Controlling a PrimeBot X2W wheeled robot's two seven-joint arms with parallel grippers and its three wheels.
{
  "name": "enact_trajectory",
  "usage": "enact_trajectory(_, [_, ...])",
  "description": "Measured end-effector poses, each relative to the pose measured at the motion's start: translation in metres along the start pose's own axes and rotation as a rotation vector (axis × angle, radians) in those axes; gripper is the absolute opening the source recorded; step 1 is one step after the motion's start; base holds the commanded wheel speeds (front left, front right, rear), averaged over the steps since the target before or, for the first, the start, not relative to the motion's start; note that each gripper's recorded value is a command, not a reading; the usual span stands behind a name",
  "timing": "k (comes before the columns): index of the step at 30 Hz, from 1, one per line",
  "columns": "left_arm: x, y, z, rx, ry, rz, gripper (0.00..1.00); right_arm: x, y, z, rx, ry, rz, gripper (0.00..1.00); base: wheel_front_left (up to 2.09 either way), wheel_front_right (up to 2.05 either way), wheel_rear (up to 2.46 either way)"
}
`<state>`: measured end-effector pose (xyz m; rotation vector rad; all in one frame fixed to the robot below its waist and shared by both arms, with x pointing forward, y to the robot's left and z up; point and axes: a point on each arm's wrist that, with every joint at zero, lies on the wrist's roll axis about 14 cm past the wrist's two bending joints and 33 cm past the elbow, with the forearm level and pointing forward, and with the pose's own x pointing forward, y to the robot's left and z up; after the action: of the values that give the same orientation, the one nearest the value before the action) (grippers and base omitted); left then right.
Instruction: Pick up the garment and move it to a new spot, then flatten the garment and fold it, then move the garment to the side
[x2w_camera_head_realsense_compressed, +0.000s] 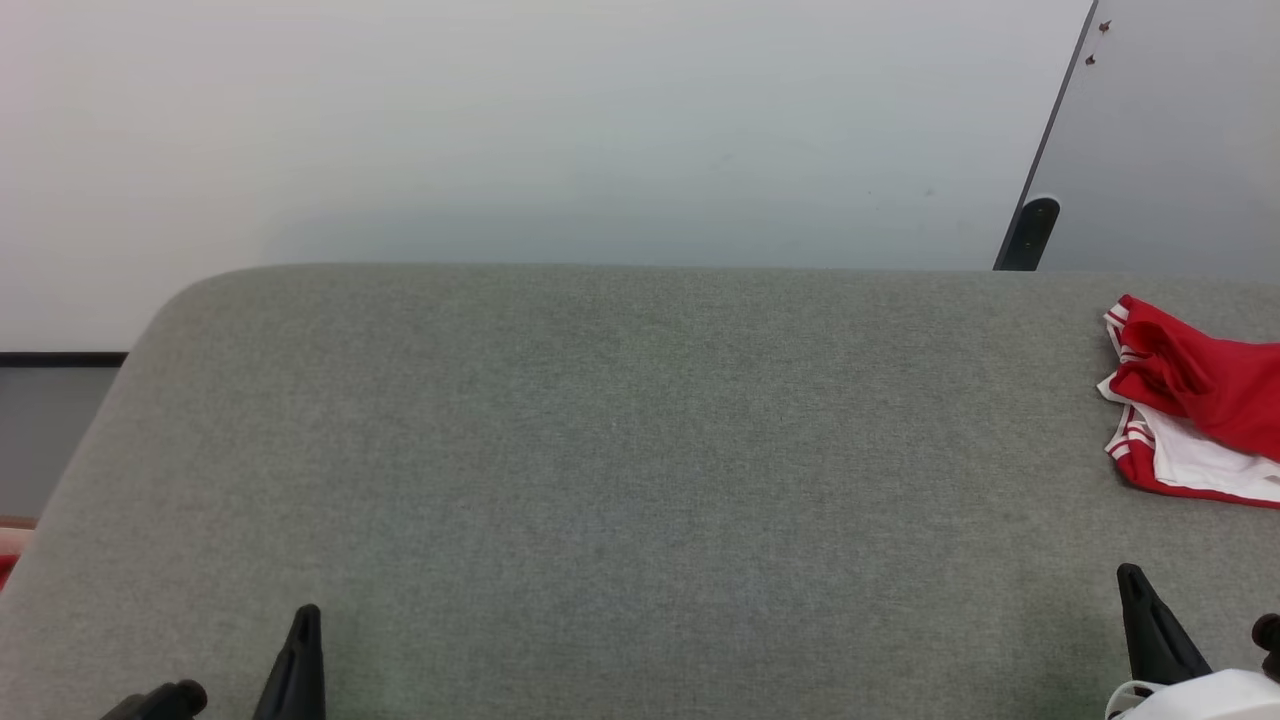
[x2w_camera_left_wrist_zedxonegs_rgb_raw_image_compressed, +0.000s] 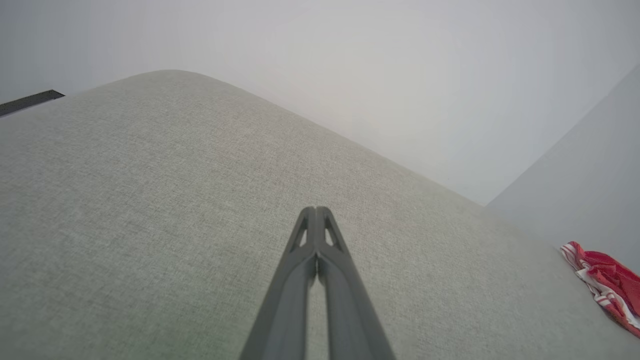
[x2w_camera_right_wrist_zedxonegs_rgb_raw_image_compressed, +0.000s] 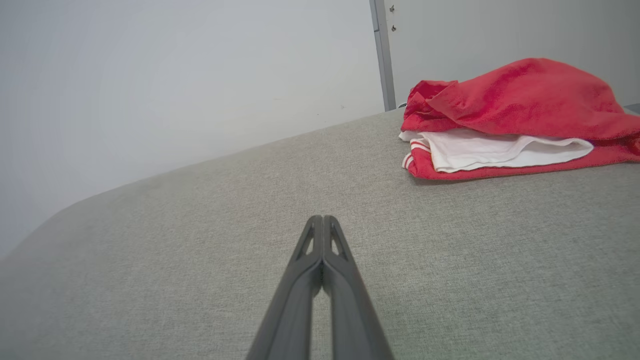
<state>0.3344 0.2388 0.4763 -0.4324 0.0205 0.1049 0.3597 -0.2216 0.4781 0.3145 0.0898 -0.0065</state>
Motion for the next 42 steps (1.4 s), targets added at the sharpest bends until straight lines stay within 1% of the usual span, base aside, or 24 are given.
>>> enact_trajectory(21, [0.013,-0.007,0.001,-0.315,0.012,0.021,0.00,0.009,0.006,0.006,0.351,-0.019,-0.013,0.00,0.00,0.00,0.00])
enact_trajectory(42, [0.025,-0.018,0.002,-0.569,0.027,0.010,0.00,0.014,0.012,0.009,0.633,-0.028,-0.010,0.00,0.00,0.00,0.00])
